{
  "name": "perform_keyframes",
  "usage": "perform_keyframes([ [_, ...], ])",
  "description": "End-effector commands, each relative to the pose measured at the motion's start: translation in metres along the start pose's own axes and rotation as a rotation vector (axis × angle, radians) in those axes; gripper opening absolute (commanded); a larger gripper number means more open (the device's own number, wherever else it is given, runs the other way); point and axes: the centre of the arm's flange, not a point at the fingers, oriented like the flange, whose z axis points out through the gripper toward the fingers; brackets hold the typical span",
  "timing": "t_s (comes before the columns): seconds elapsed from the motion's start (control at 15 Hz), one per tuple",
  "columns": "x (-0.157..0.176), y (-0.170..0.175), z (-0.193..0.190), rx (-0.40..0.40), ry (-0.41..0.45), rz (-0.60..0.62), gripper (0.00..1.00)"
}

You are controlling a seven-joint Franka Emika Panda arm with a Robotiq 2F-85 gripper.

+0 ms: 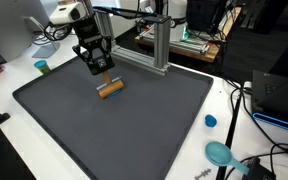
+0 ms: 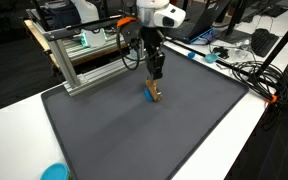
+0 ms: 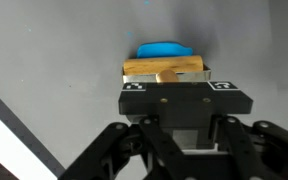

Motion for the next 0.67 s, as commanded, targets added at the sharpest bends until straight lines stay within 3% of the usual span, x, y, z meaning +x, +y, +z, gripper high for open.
perform_keyframes([
  [0.0,0.0114,-0.0188,0.057,0.108,0.034,-0.013,0.22],
  [0.6,0.0199,-0.0258,0.0601,0.116,0.037,-0.025,0.22],
])
